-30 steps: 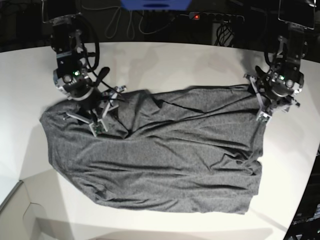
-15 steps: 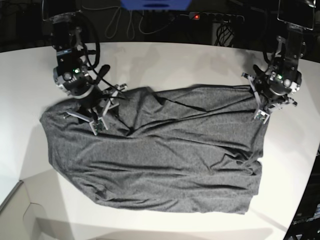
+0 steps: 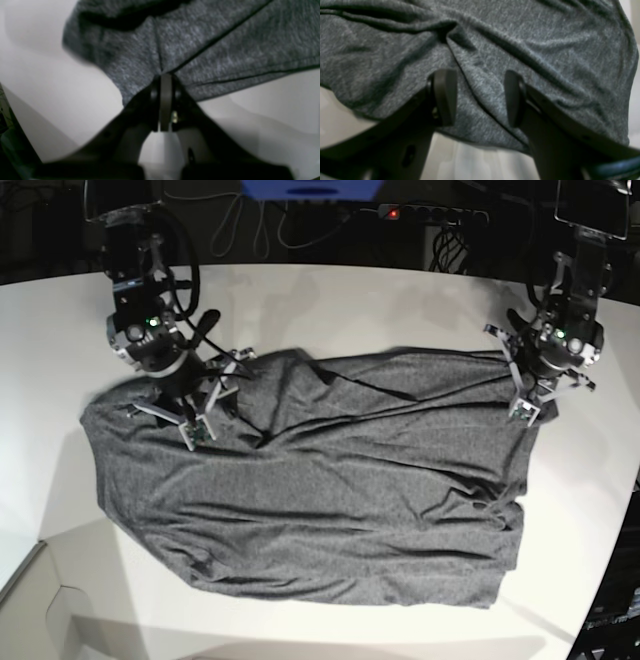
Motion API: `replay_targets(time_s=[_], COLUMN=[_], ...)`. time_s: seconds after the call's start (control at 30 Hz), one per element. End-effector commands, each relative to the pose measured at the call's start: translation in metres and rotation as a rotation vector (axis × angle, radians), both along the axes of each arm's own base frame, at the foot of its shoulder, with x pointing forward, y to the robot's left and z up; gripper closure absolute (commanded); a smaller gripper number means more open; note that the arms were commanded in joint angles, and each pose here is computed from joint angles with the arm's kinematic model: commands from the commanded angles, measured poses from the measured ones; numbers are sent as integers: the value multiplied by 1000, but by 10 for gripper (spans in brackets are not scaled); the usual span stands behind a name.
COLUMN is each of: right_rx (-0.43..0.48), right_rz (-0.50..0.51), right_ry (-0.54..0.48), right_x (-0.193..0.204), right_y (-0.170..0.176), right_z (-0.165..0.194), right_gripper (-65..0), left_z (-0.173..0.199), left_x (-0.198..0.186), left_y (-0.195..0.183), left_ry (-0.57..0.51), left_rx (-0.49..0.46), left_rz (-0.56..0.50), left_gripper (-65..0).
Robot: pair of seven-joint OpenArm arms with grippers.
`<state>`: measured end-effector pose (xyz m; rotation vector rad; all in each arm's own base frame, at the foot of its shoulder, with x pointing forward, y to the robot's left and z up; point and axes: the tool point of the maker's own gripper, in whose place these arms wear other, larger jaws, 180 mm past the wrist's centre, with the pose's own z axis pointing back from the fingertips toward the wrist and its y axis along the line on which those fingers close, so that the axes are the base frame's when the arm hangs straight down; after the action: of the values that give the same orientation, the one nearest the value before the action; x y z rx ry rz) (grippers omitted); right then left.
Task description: Layout the t-shirt on the table in an organized manner, then fold the t-shirt properly
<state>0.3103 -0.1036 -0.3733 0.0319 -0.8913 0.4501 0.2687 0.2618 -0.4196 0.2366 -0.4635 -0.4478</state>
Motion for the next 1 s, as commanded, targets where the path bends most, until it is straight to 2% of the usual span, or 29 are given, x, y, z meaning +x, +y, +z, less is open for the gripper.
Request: replay_targets(time_s=[0.0, 0.1, 0.7, 0.87, 0.97], right_rx=[9, 11, 12, 19, 14], right_rz=[8, 8, 19, 22, 22], right_ry=[-53, -53, -42, -69, -66], right_x=[8, 8, -2, -1, -2], right_y=[1, 2, 4, 7, 5], right_z=[15, 15, 12, 22, 21], right_gripper=[-309, -309, -312, -380, -394], left_z=[15, 27, 29, 31, 31], left_x=[10, 15, 4, 5, 5], left_y=[5, -2, -2, -3, -3], left_ry=[-47, -82, -41, -49, -49], left_rx=[20, 19, 44, 43, 43], left_rz=[-8, -33, -31, -36, -36], left_gripper=[-2, -2, -4, -6, -6])
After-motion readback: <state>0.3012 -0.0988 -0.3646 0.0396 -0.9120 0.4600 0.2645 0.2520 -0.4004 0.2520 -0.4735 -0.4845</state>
